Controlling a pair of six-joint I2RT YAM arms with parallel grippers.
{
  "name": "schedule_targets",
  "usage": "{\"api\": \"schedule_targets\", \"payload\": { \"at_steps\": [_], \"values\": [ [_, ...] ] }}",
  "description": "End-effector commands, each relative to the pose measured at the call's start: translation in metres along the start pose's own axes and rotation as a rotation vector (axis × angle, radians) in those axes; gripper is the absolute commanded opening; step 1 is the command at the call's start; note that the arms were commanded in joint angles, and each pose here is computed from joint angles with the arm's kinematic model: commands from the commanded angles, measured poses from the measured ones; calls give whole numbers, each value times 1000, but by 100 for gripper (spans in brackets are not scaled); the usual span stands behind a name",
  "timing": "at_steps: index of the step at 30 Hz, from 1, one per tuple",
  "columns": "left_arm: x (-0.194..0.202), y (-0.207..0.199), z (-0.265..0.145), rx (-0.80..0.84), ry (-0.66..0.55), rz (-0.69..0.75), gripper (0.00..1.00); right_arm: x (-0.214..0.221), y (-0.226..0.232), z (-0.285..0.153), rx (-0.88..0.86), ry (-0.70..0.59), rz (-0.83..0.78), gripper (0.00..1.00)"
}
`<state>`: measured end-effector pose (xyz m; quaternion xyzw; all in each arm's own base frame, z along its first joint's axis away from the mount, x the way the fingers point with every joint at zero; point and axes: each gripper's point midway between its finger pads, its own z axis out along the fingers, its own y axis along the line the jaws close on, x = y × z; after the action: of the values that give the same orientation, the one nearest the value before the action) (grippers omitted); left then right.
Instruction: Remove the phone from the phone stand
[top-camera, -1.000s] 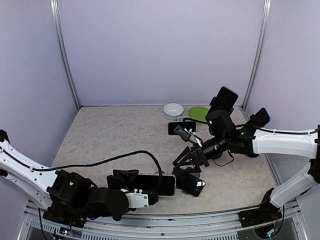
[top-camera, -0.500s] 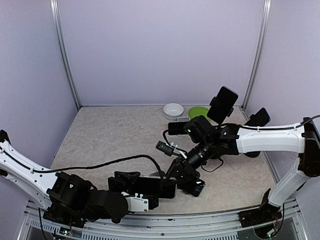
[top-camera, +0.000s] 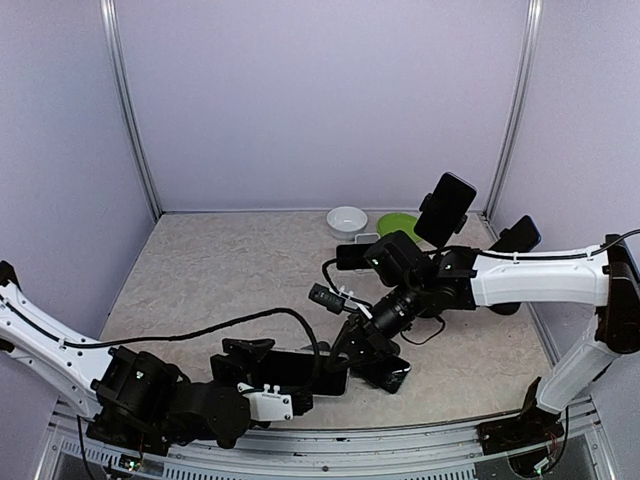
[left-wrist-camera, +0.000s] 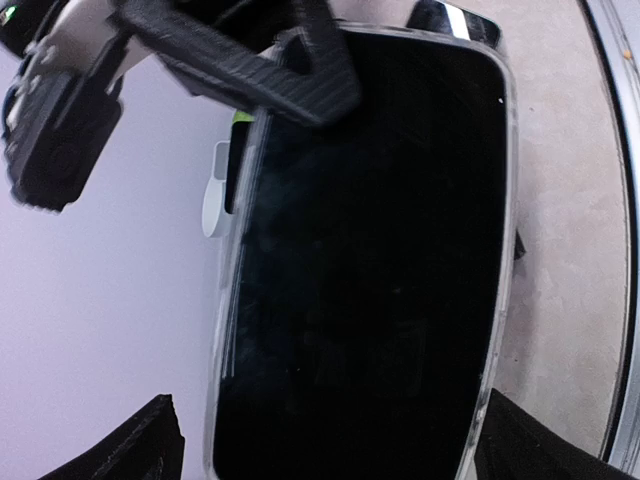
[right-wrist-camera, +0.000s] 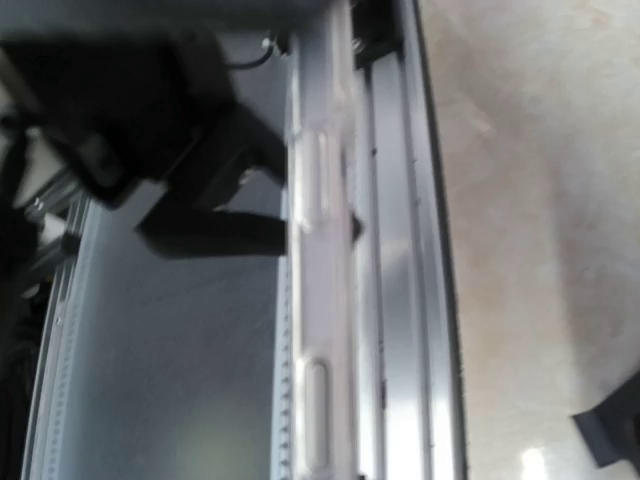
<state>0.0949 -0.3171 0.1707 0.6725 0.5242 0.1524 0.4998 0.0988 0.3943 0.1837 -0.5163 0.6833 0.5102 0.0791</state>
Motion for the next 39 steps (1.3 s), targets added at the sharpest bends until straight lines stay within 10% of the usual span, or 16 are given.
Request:
{"api": "schedule_targets", "payload": {
  "at_steps": [1, 7, 22, 39],
  "values": [
    [0, 48, -13, -136, -15, -228, 99, -49, 4, -30, 54, -157, -56, 0],
    [9, 81, -25, -207, -40, -431, 99, -92, -17, -72, 192, -365, -72, 0],
    [69, 221, -20, -208, -387, -1505, 99, -192, -50, -138, 500, -825, -262, 0],
    [76, 244, 40, 36, -627, -1954, 99, -240, -72, -113, 668, -933, -316, 0]
  ]
}}
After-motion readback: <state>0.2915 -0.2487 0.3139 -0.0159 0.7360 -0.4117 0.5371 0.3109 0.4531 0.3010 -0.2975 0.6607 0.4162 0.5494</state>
